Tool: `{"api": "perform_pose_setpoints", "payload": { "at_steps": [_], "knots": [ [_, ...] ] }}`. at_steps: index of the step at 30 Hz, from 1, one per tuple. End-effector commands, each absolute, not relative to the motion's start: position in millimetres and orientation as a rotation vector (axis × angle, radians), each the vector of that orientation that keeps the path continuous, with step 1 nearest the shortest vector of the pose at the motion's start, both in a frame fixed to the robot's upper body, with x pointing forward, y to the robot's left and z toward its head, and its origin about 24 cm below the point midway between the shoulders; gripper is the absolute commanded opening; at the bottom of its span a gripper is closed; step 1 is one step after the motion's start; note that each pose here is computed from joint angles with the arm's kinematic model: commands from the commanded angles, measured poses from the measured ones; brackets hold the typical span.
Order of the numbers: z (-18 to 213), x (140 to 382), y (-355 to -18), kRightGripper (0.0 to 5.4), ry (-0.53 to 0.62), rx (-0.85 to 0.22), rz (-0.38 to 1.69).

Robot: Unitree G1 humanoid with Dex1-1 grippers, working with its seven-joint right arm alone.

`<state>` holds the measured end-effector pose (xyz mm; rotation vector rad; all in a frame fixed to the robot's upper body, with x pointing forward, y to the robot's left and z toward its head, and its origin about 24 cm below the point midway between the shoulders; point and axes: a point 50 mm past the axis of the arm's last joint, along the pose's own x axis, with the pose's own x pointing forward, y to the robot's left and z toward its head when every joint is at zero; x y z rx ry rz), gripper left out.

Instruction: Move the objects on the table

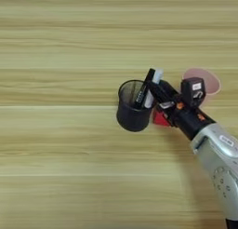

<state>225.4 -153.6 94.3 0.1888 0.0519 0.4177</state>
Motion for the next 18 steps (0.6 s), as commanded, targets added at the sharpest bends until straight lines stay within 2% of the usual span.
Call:
{"api": "perform_pose_setpoints", "payload": {
  "at_steps": [1,18],
  "knots": [
    [121.7,229.0,-153.2,0.75,-0.102,0.173,0.432],
    [136.0,225.0,-154.6,0.75,-0.176,0.189,0.442]
  ]
}}
